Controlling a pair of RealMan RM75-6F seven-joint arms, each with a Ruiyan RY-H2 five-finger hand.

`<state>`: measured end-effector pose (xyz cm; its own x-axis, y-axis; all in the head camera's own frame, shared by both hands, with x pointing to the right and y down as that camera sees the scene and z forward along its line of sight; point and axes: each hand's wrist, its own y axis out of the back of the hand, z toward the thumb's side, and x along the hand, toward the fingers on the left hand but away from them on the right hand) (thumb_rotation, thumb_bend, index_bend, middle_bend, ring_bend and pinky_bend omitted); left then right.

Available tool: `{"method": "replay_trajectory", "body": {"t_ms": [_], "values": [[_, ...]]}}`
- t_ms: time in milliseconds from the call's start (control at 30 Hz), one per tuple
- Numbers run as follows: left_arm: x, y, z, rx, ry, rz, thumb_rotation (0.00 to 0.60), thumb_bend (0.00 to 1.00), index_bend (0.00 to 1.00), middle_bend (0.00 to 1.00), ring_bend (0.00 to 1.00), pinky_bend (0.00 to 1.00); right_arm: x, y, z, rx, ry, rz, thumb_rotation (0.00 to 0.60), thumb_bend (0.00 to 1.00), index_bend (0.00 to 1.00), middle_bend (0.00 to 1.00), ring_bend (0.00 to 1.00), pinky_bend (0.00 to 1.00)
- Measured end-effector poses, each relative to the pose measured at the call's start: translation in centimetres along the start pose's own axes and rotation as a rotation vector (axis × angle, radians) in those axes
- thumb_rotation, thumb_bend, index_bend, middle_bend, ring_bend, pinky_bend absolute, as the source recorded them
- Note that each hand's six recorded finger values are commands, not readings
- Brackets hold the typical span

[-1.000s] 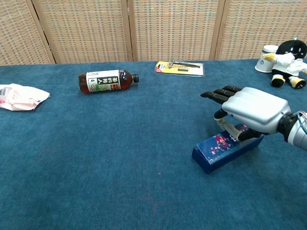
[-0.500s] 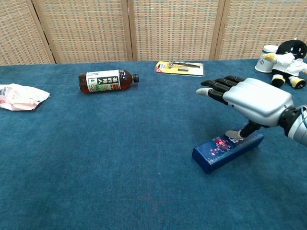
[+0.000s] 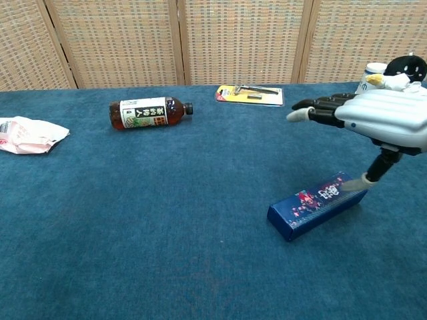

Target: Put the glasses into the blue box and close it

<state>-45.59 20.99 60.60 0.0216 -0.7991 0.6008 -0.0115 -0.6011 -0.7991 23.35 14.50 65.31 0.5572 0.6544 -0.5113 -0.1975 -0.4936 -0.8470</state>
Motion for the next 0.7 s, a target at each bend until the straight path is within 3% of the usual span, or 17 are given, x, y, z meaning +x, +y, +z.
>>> {"method": "replay_trajectory", "body": {"t_ms": [133, 267, 533, 633, 700], "values": [[0.0, 0.0, 0.0, 0.001, 0.001, 0.001, 0.600, 0.00, 0.00, 0.00, 0.00, 0.00, 1.0, -1.3, -0.9, 0.057, 0.004, 0.175, 0.600, 0.03, 0.00, 0.00, 0.00, 0.06], [0.0, -0.1, 0.0, 0.002, 0.002, -0.002, 0.600, 0.00, 0.00, 0.00, 0.00, 0.00, 1.0, -2.9, -0.4, 0.111, 0.020, 0.258, 0.600, 0.03, 0.00, 0.00, 0.00, 0.06], [0.2, 0.0, -0.2, -0.003, 0.009, -0.002, 0.600, 0.00, 0.00, 0.00, 0.00, 0.00, -0.3, -4.8, 1.0, 0.203, 0.059, 0.267, 0.600, 0.05, 0.00, 0.00, 0.00, 0.06], [0.2, 0.0, -0.3, -0.004, 0.010, -0.004, 0.600, 0.00, 0.00, 0.00, 0.00, 0.00, -0.8, -4.9, 1.1, 0.228, 0.061, 0.240, 0.600, 0.08, 0.15, 0.08, 0.00, 0.06], [0.2, 0.0, -0.3, -0.004, 0.010, -0.004, 0.600, 0.00, 0.00, 0.00, 0.00, 0.00, -1.1, -5.0, 1.2, 0.241, 0.065, 0.222, 0.600, 0.12, 0.31, 0.22, 0.00, 0.06]]}}
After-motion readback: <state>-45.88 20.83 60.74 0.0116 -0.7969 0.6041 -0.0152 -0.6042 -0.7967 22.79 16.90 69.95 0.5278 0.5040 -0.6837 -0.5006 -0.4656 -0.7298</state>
